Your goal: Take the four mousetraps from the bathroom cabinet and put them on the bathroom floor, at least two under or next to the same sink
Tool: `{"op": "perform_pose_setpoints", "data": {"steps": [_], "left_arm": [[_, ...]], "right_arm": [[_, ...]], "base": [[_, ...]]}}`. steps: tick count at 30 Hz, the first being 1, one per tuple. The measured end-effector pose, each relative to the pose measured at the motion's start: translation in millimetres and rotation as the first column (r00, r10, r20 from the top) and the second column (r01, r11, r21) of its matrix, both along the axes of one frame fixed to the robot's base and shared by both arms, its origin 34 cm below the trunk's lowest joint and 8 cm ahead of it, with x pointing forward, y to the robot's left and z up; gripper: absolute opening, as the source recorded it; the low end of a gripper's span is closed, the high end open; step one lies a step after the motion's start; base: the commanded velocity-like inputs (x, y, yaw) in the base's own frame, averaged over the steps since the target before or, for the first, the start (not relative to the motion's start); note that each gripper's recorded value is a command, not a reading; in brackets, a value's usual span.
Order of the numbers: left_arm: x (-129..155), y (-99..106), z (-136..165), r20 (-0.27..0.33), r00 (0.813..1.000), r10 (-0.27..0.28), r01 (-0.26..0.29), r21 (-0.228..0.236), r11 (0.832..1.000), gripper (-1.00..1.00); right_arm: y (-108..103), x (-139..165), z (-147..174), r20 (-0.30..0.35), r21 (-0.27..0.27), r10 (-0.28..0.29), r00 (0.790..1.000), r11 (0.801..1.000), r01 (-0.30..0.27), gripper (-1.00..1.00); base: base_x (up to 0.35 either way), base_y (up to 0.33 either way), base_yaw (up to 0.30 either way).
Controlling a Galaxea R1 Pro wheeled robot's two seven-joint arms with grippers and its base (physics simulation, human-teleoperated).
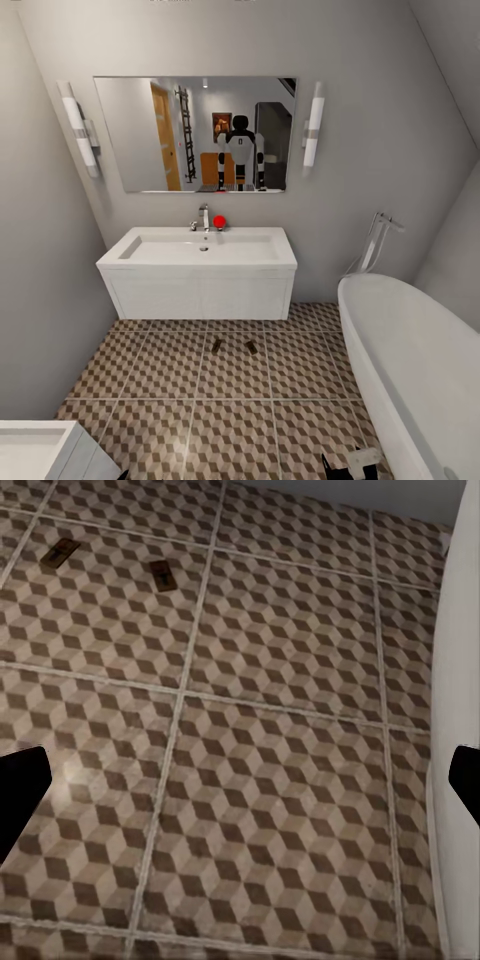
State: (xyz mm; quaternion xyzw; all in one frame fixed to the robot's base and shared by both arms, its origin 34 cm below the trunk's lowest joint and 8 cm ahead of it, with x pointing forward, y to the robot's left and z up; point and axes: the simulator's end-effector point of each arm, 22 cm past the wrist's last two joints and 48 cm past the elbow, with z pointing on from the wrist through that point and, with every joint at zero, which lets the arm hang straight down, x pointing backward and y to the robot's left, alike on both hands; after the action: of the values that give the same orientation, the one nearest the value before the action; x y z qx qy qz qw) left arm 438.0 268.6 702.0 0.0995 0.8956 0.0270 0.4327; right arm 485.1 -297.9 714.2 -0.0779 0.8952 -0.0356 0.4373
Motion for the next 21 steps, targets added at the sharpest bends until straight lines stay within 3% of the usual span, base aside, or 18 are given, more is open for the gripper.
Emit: {"op": "perform_pose_setpoints", "data": {"steps": [21], "left_arm": [[-0.9,-0.1,-0.4,-0.002,1.000,0.000,0.000,0.000,1.000,1.00]], "right_arm": [[-0.1,0.1,-0.1,0.000,0.000,0.000,1.000,1.000,0.000,1.00]], "base": [[-0.320,0.000,0.000]]}}
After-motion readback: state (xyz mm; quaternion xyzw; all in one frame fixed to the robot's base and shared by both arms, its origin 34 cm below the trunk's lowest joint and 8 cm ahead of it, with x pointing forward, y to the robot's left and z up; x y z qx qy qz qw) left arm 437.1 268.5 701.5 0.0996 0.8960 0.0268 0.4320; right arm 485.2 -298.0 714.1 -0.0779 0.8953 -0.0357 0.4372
